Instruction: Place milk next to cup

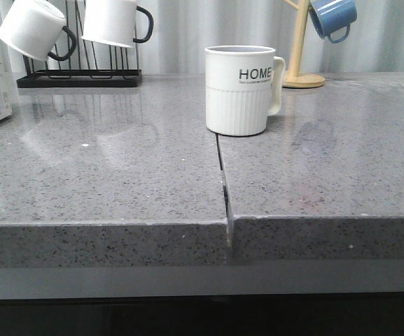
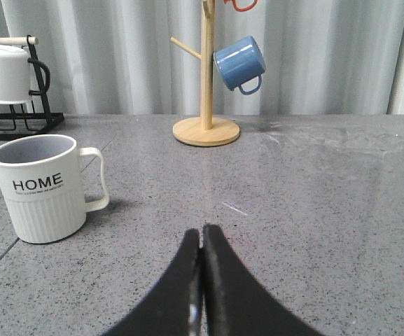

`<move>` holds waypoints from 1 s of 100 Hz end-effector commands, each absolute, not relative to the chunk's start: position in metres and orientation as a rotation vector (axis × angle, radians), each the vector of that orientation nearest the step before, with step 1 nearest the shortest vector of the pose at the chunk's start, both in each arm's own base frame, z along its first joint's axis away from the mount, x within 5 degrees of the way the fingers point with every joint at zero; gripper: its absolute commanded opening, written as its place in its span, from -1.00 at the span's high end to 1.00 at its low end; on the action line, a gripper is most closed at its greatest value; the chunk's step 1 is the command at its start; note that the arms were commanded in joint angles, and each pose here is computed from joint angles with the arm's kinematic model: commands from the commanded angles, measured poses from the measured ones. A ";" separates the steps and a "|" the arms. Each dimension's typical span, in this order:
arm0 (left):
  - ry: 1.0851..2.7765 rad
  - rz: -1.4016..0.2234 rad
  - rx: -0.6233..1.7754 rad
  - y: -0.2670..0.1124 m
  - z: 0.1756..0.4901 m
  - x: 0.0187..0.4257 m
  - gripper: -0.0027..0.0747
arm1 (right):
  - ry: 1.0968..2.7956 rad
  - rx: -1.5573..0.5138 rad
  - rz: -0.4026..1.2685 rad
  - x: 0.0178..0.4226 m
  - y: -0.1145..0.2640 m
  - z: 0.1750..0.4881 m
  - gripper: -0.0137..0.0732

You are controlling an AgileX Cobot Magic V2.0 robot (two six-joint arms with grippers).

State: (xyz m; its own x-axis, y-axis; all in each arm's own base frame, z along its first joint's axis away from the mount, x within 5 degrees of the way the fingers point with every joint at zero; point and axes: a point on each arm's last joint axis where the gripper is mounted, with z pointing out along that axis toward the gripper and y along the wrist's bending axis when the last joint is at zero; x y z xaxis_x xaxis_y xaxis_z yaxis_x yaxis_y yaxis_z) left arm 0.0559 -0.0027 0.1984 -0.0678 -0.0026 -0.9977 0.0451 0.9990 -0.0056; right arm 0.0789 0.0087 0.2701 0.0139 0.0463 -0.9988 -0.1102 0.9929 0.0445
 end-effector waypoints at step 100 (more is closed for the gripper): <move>1.644 0.060 0.119 -0.001 0.220 0.048 0.99 | 1.445 -0.050 0.127 0.078 0.009 0.286 0.84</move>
